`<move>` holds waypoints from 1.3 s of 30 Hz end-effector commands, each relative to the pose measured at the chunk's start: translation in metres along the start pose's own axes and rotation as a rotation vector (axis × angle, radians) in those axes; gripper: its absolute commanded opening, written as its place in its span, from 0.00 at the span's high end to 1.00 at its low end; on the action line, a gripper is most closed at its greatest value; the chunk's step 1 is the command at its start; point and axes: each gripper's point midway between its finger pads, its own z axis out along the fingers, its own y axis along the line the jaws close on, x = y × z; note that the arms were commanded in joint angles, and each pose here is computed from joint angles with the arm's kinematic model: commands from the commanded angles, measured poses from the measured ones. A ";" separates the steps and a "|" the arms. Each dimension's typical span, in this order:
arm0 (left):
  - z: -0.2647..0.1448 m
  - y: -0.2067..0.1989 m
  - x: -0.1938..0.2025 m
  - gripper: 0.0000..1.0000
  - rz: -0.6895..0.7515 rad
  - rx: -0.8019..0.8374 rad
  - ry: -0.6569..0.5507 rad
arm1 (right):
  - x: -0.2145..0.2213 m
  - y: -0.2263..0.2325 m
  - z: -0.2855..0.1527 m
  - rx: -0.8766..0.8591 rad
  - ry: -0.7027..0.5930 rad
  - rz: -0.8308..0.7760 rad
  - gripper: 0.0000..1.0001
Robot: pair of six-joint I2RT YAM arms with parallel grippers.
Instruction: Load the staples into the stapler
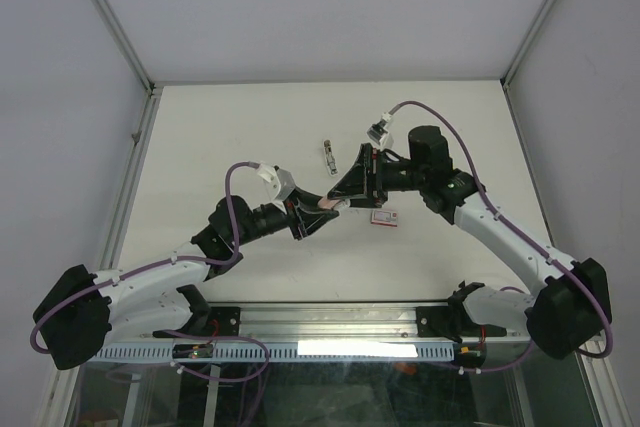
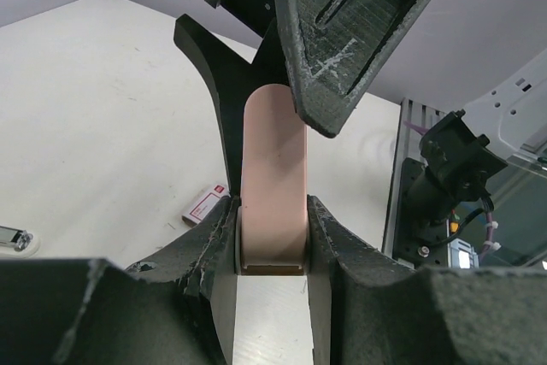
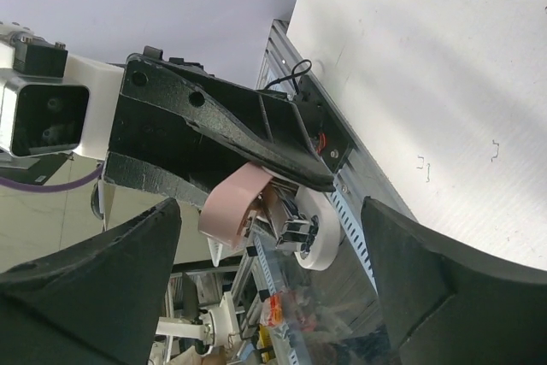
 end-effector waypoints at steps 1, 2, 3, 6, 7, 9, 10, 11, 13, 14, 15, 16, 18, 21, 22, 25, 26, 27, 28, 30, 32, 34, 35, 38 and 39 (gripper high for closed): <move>0.005 0.000 -0.032 1.00 0.043 -0.010 -0.102 | -0.002 0.022 -0.008 -0.056 -0.005 -0.055 0.11; 0.005 0.001 -0.033 1.00 0.043 -0.014 -0.106 | -0.001 0.021 -0.007 -0.055 -0.002 -0.049 0.11; 0.004 0.000 -0.033 1.00 0.044 -0.013 -0.110 | 0.001 0.019 -0.007 -0.052 0.001 -0.042 0.11; 0.004 0.000 -0.034 1.00 0.046 -0.014 -0.117 | 0.003 0.018 -0.007 -0.058 0.007 -0.035 0.47; 0.004 0.001 -0.034 1.00 0.046 -0.014 -0.116 | 0.003 0.017 -0.007 -0.056 0.007 -0.032 0.77; 0.004 0.002 -0.033 1.00 0.045 -0.020 -0.116 | 0.002 0.016 -0.007 -0.048 0.002 -0.029 1.00; 0.004 0.001 -0.034 1.00 0.045 -0.018 -0.116 | 0.003 0.015 -0.007 -0.048 0.001 -0.030 1.00; 0.004 0.002 -0.034 1.00 0.044 -0.019 -0.117 | 0.002 0.015 -0.007 -0.048 -0.002 -0.032 1.00; 0.003 0.002 -0.033 1.00 0.044 -0.019 -0.115 | 0.001 0.016 -0.007 -0.052 -0.009 -0.034 1.00; 0.003 0.001 -0.033 1.00 0.044 -0.018 -0.116 | 0.001 0.016 -0.007 -0.052 -0.013 -0.035 1.00; 0.003 0.001 -0.033 1.00 0.043 -0.018 -0.115 | 0.000 0.018 -0.007 -0.056 -0.016 -0.038 1.00; 0.003 0.001 -0.033 1.00 0.045 -0.016 -0.116 | 0.000 0.019 -0.007 -0.064 -0.013 -0.043 0.99; 0.003 0.001 -0.032 1.00 0.049 -0.014 -0.114 | 0.000 0.023 -0.007 -0.084 -0.003 -0.023 0.54; 0.004 0.001 -0.031 1.00 0.051 -0.012 -0.107 | -0.001 0.029 -0.008 -0.104 -0.005 -0.024 0.15; 0.004 0.001 -0.030 1.00 0.051 -0.012 -0.105 | -0.001 0.031 -0.008 -0.108 -0.002 -0.026 0.12; 0.004 0.000 -0.029 1.00 0.053 -0.007 -0.100 | -0.001 0.031 -0.008 -0.110 0.001 -0.023 0.20; 0.004 0.001 -0.030 1.00 0.054 -0.008 -0.101 | -0.001 0.029 -0.007 -0.105 0.002 -0.020 0.47; 0.004 0.001 -0.029 1.00 0.053 -0.010 -0.101 | -0.001 0.026 -0.007 -0.092 -0.002 -0.011 0.89; 0.004 0.001 -0.030 1.00 0.055 -0.011 -0.102 | -0.001 0.022 -0.006 -0.076 -0.003 -0.006 1.00; 0.004 0.001 -0.029 1.00 0.059 -0.011 -0.100 | 0.000 0.015 -0.005 -0.056 -0.002 0.000 1.00; 0.004 0.001 -0.028 1.00 0.062 -0.008 -0.097 | -0.001 0.014 -0.004 -0.055 -0.001 0.006 1.00; 0.003 0.001 -0.026 1.00 0.069 -0.007 -0.092 | -0.001 0.015 -0.003 -0.071 0.013 0.012 0.81; 0.004 0.002 -0.025 1.00 0.075 -0.007 -0.088 | 0.000 0.016 -0.002 -0.079 0.018 0.018 0.52; 0.005 0.002 -0.021 1.00 0.095 -0.004 -0.071 | -0.002 0.017 -0.002 -0.081 0.016 0.025 0.07; 0.005 0.004 -0.019 1.00 0.104 -0.008 -0.063 | -0.002 0.017 -0.001 -0.080 0.020 0.028 0.04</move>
